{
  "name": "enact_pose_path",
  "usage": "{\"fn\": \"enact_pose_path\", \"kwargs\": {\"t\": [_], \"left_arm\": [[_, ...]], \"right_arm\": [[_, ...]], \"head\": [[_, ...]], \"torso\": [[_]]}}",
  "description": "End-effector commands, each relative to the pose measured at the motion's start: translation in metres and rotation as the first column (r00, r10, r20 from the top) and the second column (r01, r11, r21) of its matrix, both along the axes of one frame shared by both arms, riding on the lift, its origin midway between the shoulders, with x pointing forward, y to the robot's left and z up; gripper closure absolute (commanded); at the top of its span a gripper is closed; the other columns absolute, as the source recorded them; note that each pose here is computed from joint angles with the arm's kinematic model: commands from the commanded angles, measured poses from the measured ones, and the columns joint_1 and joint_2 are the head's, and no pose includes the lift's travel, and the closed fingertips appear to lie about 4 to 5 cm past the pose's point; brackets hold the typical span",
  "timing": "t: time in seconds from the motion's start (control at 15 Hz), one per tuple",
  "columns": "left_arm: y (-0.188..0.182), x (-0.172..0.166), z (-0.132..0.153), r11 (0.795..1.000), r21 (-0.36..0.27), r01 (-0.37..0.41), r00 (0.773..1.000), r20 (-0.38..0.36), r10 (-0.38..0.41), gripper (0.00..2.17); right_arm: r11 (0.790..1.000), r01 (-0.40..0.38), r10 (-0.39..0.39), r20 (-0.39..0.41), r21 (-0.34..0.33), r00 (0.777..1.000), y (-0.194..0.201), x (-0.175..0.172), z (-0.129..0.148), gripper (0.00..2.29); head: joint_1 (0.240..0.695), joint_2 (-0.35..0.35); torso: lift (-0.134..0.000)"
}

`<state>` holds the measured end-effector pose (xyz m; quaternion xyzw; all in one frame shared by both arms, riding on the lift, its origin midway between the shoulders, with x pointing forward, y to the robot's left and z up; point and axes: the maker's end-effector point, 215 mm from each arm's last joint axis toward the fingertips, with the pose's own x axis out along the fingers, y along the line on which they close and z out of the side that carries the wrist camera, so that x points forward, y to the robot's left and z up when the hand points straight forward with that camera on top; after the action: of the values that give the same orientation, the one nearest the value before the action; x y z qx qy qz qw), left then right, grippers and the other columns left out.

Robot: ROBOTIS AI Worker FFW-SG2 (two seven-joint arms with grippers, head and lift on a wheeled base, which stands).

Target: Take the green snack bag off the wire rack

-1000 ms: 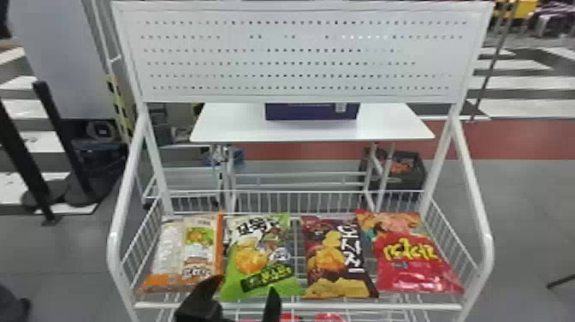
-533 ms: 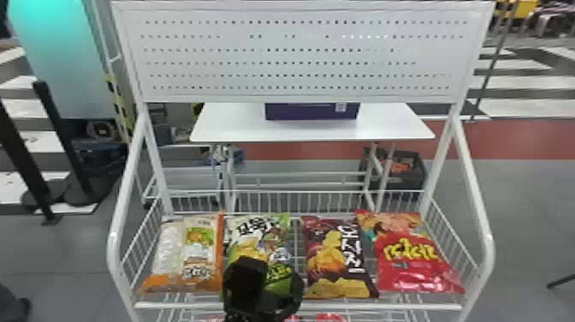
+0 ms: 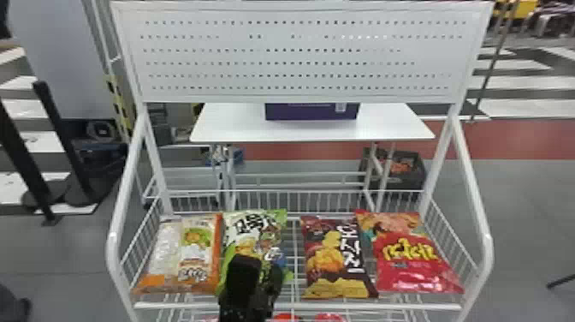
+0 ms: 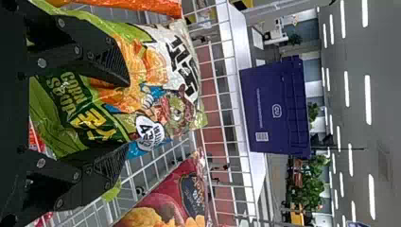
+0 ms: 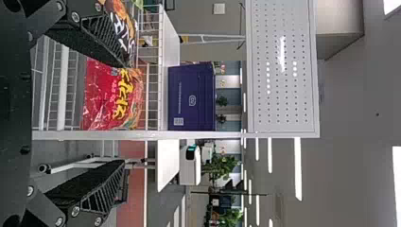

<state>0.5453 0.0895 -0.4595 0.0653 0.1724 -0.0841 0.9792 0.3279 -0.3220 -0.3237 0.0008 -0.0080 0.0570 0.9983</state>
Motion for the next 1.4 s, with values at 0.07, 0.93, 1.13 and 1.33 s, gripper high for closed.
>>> {"fn": "enact_pose_path", "kwargs": {"t": [0.07, 0.93, 1.13, 1.33], "left_arm": [[-0.008, -0.010, 0.013, 0.999, -0.022, 0.025, 1.000, 0.009, -0.025, 1.80], [0.094, -0.137, 0.130, 0.994, -0.106, 0.004, 0.970, 0.242, 0.022, 1.79], [0.125, -0.176, 0.157, 0.988, -0.153, -0.021, 0.947, 0.315, 0.069, 1.79], [0.133, -0.209, 0.170, 0.981, -0.192, -0.028, 0.926, 0.364, 0.098, 1.79]], "right_arm": [[1.000, 0.001, -0.001, 0.001, 0.001, 1.000, 0.000, 0.001, 0.000, 0.17], [1.000, -0.002, 0.002, 0.002, 0.004, 1.000, 0.002, 0.006, -0.003, 0.17], [1.000, 0.001, -0.001, -0.002, 0.006, 1.000, 0.001, 0.006, -0.006, 0.17], [1.000, 0.002, -0.002, -0.005, 0.005, 1.000, 0.001, 0.005, -0.008, 0.17]], "head": [[0.499, 0.000], [0.499, 0.000], [0.499, 0.000], [0.499, 0.000]], "torso": [[0.000], [0.000], [0.000], [0.000]]}}
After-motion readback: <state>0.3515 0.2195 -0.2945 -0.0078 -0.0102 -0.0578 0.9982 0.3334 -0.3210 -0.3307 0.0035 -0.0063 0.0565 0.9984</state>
